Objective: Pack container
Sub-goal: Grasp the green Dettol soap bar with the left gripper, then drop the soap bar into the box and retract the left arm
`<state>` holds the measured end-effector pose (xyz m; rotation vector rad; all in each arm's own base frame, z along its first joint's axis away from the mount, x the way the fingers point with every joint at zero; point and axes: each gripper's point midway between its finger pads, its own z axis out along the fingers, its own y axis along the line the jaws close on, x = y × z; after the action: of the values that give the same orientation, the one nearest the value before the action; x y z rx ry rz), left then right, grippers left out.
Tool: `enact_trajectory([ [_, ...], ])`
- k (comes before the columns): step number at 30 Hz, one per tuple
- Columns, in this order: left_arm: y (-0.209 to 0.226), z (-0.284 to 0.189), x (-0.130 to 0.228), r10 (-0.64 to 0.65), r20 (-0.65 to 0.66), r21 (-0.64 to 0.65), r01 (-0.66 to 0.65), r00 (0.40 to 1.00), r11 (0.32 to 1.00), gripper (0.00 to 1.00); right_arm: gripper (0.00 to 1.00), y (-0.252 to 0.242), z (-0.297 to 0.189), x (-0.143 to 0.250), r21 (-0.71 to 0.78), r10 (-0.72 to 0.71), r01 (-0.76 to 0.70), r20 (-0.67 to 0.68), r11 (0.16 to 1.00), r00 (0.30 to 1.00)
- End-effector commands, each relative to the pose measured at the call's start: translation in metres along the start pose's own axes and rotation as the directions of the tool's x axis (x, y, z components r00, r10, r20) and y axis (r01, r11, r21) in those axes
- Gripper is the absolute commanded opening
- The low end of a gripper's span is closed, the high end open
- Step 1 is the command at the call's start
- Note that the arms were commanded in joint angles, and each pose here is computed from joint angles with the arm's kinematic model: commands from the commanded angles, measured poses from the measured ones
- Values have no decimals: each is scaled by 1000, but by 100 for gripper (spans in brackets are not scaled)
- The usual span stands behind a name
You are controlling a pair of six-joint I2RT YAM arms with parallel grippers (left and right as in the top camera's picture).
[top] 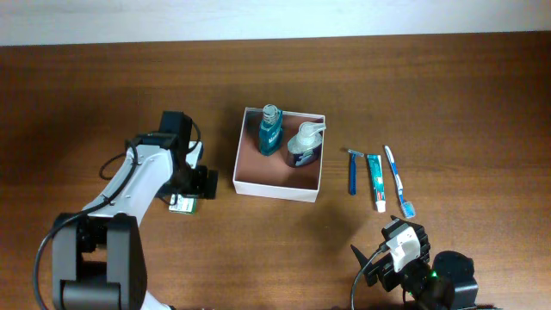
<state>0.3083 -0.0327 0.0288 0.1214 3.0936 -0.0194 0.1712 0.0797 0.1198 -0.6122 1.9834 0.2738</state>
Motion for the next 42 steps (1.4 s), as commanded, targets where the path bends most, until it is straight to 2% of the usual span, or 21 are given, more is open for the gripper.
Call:
enact_trajectory([
  [1, 4, 9, 1, -4, 22, 17, 4, 1000, 1000, 94, 99, 0, -1, -2, 1, 9, -9, 10, 1000, 1000],
  [2, 6, 13, 3, -9, 14, 16, 8, 1000, 1000, 91, 99, 0, -1, -2, 1, 9, -9, 10, 1000, 1000],
  [5, 6, 24, 12, -9, -17, 15, 9, 1000, 1000, 89, 99, 0, -1, -2, 1, 9, -9, 10, 1000, 1000],
  [6, 7, 27, 13, -9, -26, 11, 9, 1000, 1000, 83, 99, 0, -1, -2, 1, 9, -9, 10, 1000, 1000],
  [8, 7, 29, 12, -9, -25, 11, 9, 1000, 1000, 78, 99, 0, -1, -2, 1, 9, -9, 9, 1000, 1000],
  [11, 7, 29, 10, -9, -18, 11, 10, 1000, 1000, 63, 99, 0, -1, -2, 1, 9, -9, 9, 1000, 1000],
  [16, 7, 30, 10, -13, -19, 12, 13, 1000, 1000, 61, 99, 0, -1, -2, 1, 9, -9, 10, 1000, 1000],
  [19, 6, 30, 11, -21, -23, 12, 21, 1000, 1000, 43, 99, 0, -1, -2, 1, 9, -9, 9, 1000, 1000],
  [25, 6, 14, 11, -21, -57, 12, 22, 998, 1000, 42, 99, 0, -1, -2, 1, 9, -9, 10, 1000, 1000],
  [31, -10, -66, -24, -12, -31, 87, 14, 999, 996, 30, 99, 0, -1, -2, 1, 9, -9, 9, 1000, 1000],
  [36, -62, -125, -51, 74, 86, 212, -91, 993, 973, 27, 99, 0, -1, -2, 1, 9, -9, 10, 1000, 1000],
  [42, -112, -125, -68, 161, 189, 220, -201, 969, 955, 28, 99, 0, -1, -2, 1, 9, -9, 9, 1000, 1000],
])
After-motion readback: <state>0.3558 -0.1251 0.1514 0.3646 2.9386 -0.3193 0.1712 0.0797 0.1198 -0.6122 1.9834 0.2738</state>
